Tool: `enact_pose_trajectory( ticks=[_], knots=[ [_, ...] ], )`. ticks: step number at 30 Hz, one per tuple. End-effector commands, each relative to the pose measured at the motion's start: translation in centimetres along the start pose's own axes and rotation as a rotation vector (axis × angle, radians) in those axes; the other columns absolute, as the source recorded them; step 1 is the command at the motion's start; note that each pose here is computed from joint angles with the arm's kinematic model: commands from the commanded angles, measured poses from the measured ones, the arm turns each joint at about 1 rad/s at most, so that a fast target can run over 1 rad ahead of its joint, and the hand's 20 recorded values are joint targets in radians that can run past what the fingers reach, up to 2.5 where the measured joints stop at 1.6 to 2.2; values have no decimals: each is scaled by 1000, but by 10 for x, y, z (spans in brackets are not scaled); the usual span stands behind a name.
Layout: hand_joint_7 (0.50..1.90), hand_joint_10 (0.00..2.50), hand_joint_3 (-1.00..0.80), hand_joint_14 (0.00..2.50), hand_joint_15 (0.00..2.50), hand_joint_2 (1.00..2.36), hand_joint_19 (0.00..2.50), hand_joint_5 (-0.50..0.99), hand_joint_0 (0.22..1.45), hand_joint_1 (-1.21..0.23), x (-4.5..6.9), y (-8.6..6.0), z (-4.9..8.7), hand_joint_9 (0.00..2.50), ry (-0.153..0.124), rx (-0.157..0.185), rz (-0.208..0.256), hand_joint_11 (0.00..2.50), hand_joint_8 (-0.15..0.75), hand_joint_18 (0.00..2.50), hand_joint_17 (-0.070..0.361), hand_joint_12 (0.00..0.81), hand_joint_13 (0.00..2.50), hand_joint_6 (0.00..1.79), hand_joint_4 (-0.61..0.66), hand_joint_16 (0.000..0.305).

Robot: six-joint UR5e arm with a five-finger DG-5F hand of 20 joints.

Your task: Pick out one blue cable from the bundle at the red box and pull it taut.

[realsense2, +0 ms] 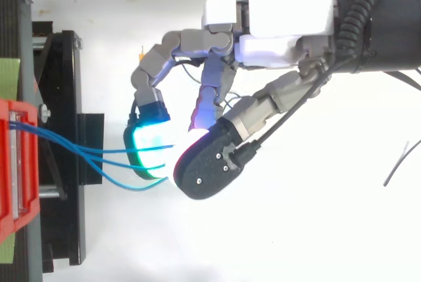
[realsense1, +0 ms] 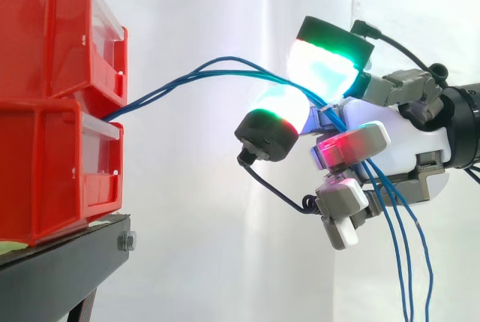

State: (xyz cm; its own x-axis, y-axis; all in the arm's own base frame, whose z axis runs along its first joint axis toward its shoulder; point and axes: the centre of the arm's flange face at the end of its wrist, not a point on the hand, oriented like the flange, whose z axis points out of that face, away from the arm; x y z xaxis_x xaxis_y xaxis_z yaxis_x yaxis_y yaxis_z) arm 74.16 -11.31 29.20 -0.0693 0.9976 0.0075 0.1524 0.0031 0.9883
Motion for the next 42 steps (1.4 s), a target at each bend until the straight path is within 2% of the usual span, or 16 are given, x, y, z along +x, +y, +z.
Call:
enact_pose_trajectory(
  ticks=[1,9,15,25,30,37,42],
  knots=[
    [1068,26,-500,27,683,1000,508,-76,763,-962,1,0,0,1430,1,-1,0,857,210,924,98,348,1136,935,-260,44],
    [1065,24,-500,26,682,1000,480,-72,739,-982,1,0,0,1456,1,2,0,861,201,915,85,334,1170,932,-290,38],
    [1139,25,-500,27,671,1000,410,-77,807,-978,1,0,0,1462,1,2,0,860,188,891,65,313,1202,937,-336,29],
    [1156,21,-500,23,635,1000,367,-121,827,-970,2,0,0,1270,2,2,0,792,167,799,60,302,1106,950,-323,27],
    [993,21,-500,22,587,1000,296,-161,832,-962,2,1,0,1170,2,-3,1,749,160,739,54,285,1027,957,-281,24],
    [926,18,-500,20,568,1000,315,-183,858,-944,2,0,0,1140,2,0,1,749,158,675,49,274,995,955,-259,22],
    [830,20,-498,21,546,1000,292,-200,858,-934,3,0,1,1084,4,-1,1,738,146,640,47,269,951,950,-214,21]
  ],
)
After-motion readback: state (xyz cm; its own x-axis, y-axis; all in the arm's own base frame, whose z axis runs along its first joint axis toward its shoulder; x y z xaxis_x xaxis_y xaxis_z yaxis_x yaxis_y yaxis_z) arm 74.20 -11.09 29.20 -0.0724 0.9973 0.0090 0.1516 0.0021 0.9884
